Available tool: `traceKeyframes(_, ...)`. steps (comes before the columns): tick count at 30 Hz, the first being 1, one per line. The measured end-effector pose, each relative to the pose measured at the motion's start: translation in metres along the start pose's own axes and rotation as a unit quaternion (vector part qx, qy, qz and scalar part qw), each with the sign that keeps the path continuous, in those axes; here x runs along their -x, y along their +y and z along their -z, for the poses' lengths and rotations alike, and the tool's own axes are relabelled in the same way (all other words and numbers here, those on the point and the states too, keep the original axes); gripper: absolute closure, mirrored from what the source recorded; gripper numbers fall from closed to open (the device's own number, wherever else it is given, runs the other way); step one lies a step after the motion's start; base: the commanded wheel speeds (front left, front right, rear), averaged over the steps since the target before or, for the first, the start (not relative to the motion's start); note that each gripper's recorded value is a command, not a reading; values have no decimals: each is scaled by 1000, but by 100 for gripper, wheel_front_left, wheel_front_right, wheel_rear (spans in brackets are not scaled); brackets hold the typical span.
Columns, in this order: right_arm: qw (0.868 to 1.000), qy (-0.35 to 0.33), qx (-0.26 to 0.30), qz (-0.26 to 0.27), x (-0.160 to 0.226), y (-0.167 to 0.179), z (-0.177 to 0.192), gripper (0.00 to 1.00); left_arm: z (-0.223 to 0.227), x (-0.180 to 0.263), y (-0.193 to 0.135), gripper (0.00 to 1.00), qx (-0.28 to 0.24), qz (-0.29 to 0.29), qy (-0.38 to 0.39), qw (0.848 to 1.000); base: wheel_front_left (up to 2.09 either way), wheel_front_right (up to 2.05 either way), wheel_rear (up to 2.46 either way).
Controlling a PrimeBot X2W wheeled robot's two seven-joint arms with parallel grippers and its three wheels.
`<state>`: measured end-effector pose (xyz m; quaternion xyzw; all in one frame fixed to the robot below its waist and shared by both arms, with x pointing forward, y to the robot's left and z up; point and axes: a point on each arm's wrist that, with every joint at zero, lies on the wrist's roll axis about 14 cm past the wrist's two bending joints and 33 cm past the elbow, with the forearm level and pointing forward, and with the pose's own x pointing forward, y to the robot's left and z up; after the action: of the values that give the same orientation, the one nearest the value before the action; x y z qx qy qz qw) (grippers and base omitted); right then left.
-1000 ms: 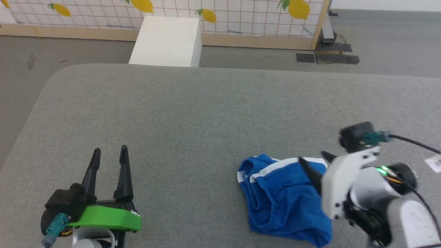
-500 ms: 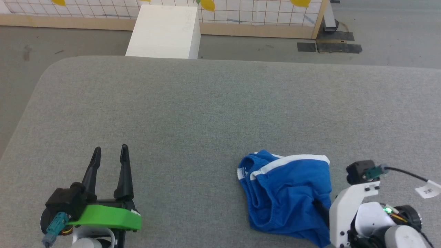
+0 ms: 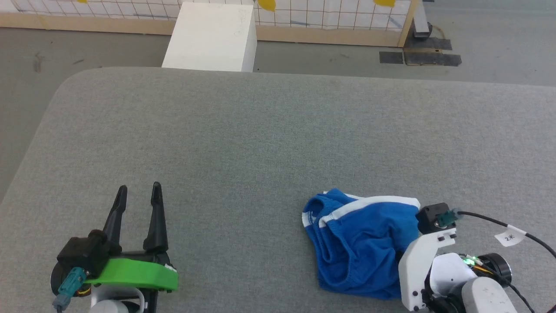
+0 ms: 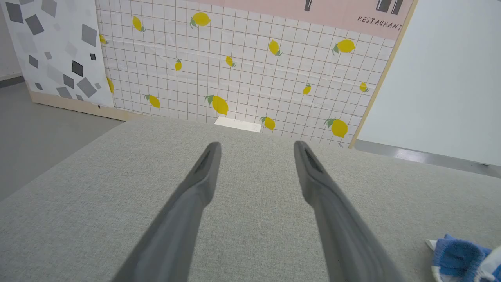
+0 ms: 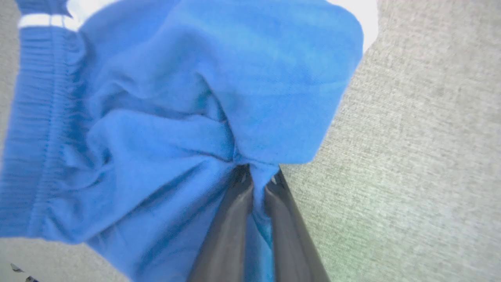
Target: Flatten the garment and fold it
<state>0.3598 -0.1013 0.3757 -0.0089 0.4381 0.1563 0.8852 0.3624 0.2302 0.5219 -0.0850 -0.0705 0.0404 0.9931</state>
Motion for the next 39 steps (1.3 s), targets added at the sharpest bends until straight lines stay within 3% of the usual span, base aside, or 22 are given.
traceKeyframes(8, 997, 5, 68, 25, 11, -6, -4, 100, -1, -9, -7, 0, 3, 11, -5, 1000, 0, 0, 0)
traceKeyframes(16, 984, 7, 152, 97, 44, -73, -21, 100, 5, -34, -38, 0, 16, 56, -8, 998, 0, 0, 0)
traceKeyframes(27, 969, -7, 116, 216, 90, -177, -29, 100, 35, -77, -107, 0, 21, 166, 10, 986, 0, 0, 0)
traceKeyframes(32, 960, 6, 102, 261, 97, -219, -23, 100, 56, -95, -115, 0, 8, 190, 33, 981, 0, 0, 0)
traceKeyframes(39, 935, 37, 67, 346, 113, -291, -10, 100, 91, -115, -110, 0, -12, 202, 68, 977, 0, 0, 0)
